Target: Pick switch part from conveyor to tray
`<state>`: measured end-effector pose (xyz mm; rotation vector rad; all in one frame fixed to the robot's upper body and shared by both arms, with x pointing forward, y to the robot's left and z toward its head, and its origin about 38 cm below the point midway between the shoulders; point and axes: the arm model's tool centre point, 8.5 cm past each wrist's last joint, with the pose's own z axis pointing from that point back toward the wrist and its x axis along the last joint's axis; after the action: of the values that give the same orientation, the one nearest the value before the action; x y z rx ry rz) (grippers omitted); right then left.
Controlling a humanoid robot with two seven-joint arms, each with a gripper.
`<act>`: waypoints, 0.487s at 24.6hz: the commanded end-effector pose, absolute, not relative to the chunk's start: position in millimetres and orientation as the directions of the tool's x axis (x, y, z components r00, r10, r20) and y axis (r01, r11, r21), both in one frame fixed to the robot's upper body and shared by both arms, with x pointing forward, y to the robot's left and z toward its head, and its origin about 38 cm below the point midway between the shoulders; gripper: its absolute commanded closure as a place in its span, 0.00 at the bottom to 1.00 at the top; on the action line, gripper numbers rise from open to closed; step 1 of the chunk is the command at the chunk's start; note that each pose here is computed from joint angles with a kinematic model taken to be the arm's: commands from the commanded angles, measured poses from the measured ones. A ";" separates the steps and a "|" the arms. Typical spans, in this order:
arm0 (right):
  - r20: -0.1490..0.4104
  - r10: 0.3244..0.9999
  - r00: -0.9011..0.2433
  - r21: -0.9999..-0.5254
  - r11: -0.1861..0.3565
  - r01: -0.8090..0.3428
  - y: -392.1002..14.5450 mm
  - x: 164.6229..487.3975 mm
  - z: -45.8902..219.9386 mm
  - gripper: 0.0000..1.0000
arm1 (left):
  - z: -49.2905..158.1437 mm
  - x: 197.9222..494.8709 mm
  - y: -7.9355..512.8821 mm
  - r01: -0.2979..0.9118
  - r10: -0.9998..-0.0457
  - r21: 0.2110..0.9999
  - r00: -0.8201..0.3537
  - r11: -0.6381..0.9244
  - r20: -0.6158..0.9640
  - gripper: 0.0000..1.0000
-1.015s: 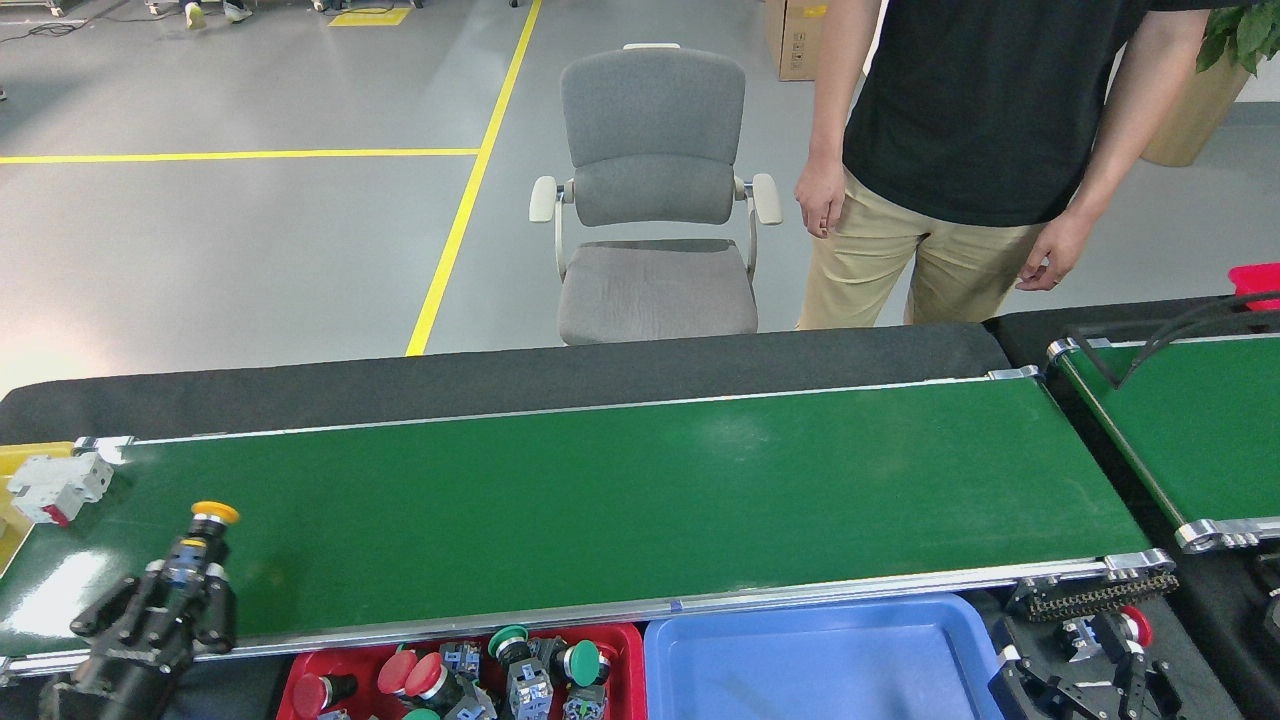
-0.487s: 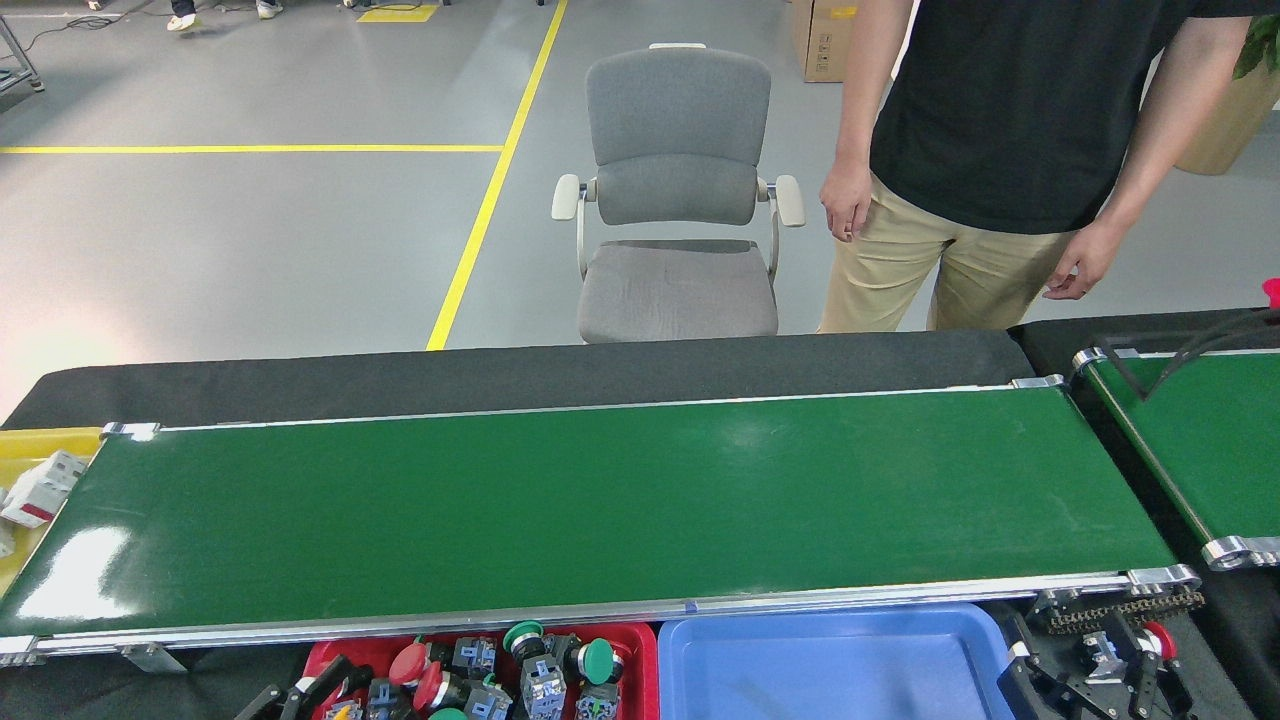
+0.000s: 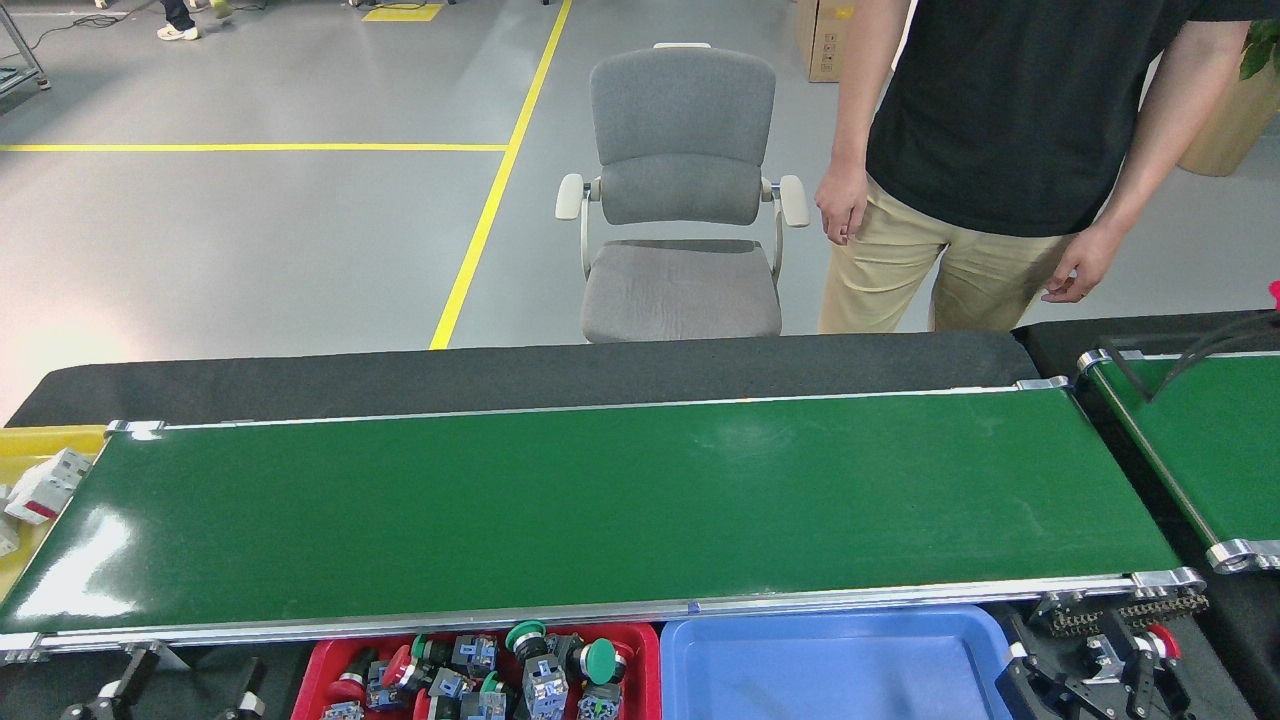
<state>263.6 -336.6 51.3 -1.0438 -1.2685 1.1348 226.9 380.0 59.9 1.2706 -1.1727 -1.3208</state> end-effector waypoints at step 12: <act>0.150 0.988 -0.043 -0.989 0.149 -0.024 -335.4 274.8 64.5 0.02 | 63.1 226.5 387.0 0.024 -0.987 0.989 -0.058 -0.149 -0.147 0.00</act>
<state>272.0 -335.6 57.6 -1.0492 -1.2788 1.1353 226.7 384.1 59.5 1.2611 -1.1560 -1.3581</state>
